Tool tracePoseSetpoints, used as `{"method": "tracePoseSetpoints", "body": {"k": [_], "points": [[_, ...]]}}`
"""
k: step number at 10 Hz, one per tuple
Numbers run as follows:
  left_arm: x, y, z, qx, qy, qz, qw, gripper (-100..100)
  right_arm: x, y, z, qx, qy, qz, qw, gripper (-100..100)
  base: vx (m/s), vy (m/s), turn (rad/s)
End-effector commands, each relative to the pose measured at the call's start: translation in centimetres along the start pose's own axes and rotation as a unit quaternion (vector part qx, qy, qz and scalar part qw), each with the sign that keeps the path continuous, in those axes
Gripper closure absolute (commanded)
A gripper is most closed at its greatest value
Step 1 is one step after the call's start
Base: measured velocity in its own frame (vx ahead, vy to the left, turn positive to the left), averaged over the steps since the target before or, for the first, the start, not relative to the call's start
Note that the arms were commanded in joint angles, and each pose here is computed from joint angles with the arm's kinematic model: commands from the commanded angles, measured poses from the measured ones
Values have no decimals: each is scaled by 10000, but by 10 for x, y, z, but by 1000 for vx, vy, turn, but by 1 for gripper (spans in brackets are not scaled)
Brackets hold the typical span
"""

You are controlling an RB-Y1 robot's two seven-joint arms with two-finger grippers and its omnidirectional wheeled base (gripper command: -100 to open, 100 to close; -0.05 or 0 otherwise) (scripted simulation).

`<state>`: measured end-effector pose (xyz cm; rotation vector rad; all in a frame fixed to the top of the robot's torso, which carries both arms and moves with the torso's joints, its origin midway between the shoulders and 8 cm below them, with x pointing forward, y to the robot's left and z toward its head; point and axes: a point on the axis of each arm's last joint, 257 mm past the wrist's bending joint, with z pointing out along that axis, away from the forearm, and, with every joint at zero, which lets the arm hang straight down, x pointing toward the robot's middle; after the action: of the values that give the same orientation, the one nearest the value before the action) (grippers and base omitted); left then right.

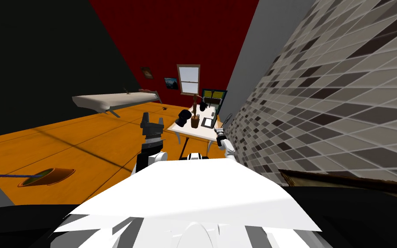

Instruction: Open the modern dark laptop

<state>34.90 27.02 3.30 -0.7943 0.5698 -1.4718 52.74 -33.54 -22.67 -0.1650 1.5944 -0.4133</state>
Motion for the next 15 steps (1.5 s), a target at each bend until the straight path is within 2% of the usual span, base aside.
{"method": "tracePoseSetpoints", "body": {"k": [1, 5, 9, 15], "points": [[0, 0, 0, 0, 0, 0, 10000, 0, 8, -5, 8, 117, 108, -377, 9992, -100, 78, 45, -6], [0, 0, 0, 0, 0, 0, 10000, 0, 24, -20, 24, 368, 325, -1185, 9917, -100, 102, 41, -4], [0, 0, 0, 0, 0, 0, 10000, 0, 28, -30, 31, 478, 390, -1577, 9856, -100, 71, 26, -1], [0, 0, 0, 0, 0, 0, 10000, 0, 29, -63, 46, 752, 460, -2512, 9639, -100, 62, 26, 0]]}}
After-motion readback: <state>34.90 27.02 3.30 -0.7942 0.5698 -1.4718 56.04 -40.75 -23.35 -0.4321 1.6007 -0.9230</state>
